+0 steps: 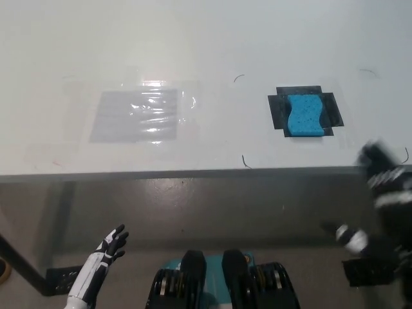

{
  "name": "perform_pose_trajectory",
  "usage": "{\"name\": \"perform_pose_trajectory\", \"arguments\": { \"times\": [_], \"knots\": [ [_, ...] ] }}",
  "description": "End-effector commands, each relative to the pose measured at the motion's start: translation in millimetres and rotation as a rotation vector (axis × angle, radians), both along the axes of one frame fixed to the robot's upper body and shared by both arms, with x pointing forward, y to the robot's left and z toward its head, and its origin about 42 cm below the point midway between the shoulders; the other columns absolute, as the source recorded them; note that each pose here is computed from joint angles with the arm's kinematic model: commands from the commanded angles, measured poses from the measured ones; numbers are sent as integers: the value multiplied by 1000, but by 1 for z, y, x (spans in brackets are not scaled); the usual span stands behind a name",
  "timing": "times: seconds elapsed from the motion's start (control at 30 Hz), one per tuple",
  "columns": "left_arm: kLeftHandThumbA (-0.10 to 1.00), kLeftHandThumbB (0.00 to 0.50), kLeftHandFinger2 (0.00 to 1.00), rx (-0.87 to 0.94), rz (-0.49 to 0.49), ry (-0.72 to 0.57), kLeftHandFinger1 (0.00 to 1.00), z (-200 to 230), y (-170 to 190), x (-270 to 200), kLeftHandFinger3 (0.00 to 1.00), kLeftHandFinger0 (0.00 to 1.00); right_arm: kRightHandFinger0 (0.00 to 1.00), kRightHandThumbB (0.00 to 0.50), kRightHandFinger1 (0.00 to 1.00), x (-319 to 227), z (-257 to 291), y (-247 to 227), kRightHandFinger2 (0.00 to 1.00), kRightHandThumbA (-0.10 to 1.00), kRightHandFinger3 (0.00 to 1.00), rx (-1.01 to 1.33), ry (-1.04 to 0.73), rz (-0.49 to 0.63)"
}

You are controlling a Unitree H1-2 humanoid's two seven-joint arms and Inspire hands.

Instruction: A soft sponge is kept on the balc marked spot on the table infront of the robot and it uses its right hand fist to press down on it and drrags it across the table in a back and forth manner twice to clean it

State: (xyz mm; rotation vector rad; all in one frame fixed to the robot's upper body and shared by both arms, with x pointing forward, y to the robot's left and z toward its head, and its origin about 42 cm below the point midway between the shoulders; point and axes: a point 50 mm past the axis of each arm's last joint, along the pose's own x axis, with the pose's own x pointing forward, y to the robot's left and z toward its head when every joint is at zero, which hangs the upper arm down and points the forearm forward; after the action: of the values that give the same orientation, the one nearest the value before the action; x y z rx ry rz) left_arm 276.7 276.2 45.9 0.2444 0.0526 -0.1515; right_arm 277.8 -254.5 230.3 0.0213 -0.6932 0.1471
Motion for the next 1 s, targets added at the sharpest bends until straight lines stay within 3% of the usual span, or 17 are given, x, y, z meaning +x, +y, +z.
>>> {"name": "perform_pose_trajectory", "arguments": {
  "times": [0.0,0.07,0.1,0.13,0.17,0.2,0.23,0.3,0.33,0.4,0.5,0.6,0.67,0.83,0.97],
  "knots": [
    [1000,498,1000,7,-35,-79,1000,16,2,12,1000,1000,953,453,1000,9,110,-15,1000,1000,1000,162,-339,25],
    [1000,492,1000,1,-36,-79,1000,16,1,12,1000,1000,819,454,989,11,128,-13,1000,1000,980,183,-369,20],
    [1000,500,1000,0,-35,-81,1000,15,0,13,1000,1000,662,389,785,20,151,-9,747,1000,738,217,-427,20],
    [1000,500,1000,-1,-35,-82,1000,16,0,13,1000,1000,544,366,598,24,161,-6,528,1000,558,233,-443,17],
    [1000,500,1000,-1,-35,-83,1000,16,0,14,1000,1000,480,366,493,26,165,-5,411,1000,463,237,-448,17],
    [1000,500,1000,2,-34,-84,1000,17,0,14,1000,1000,312,347,246,31,174,-4,186,1000,224,249,-456,58],
    [1000,500,1000,5,-36,-86,1000,18,1,15,1000,1000,12,364,10,36,185,-2,7,1000,9,237,-423,133],
    [1000,500,1000,9,-38,-90,1000,19,1,16,1000,1000,0,269,0,46,200,1,0,1000,0,206,-395,109],
    [1000,500,1000,9,-39,-91,1000,19,1,16,1000,1000,0,275,0,49,202,2,0,1000,0,199,-387,104],
    [1000,500,1000,12,-41,-91,1000,21,2,16,1000,1000,0,210,0,64,208,8,0,1000,0,215,-352,108],
    [1000,491,1000,6,-37,-92,1000,21,1,16,1000,1000,0,220,0,87,211,24,0,1000,0,246,-286,114],
    [1000,500,1000,10,-36,-93,1000,21,1,17,1000,1000,0,292,0,115,212,32,0,1000,0,278,-222,135],
    [1000,499,1000,11,-35,-92,1000,21,1,17,1000,1000,0,313,0,132,212,36,0,1000,0,304,-179,136],
    [1000,495,1000,9,-35,-93,1000,20,1,15,1000,1000,0,239,0,195,210,52,0,1000,0,268,-94,112],
    [1000,496,1000,4,-30,-92,1000,20,1,14,1000,1000,0,241,0,227,211,62,0,1000,0,279,-18,110]
  ]
}}
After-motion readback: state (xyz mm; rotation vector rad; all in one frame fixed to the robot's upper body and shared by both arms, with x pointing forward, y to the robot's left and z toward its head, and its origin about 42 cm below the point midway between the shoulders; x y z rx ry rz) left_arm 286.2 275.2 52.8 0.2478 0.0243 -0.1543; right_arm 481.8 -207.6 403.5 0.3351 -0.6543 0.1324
